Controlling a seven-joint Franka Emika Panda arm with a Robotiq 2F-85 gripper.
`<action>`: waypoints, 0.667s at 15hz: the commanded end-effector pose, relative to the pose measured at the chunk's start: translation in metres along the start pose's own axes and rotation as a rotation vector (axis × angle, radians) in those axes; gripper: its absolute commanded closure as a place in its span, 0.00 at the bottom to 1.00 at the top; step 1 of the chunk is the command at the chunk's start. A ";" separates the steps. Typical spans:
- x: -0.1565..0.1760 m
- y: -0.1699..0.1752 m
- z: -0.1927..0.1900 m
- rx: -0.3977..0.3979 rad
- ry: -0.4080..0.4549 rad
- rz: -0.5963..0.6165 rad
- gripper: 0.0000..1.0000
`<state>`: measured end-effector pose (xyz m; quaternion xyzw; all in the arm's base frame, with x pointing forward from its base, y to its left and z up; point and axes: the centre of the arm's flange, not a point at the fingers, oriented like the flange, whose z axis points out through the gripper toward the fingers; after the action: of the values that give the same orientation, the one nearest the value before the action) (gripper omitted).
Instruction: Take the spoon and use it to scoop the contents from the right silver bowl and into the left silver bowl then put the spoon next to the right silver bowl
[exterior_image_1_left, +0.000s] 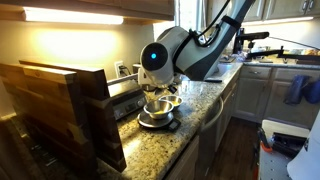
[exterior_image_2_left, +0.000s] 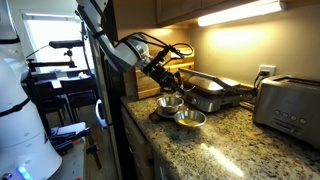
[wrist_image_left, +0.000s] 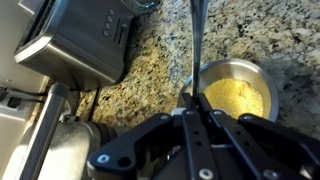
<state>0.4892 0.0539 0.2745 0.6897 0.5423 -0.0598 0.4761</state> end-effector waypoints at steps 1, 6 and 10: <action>-0.034 0.005 0.005 0.066 0.078 0.105 0.98; -0.055 0.012 0.016 0.137 0.150 0.273 0.98; -0.043 0.018 0.026 0.141 0.127 0.260 0.93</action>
<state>0.4980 0.0058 0.2969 0.7882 0.4720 0.0084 0.3949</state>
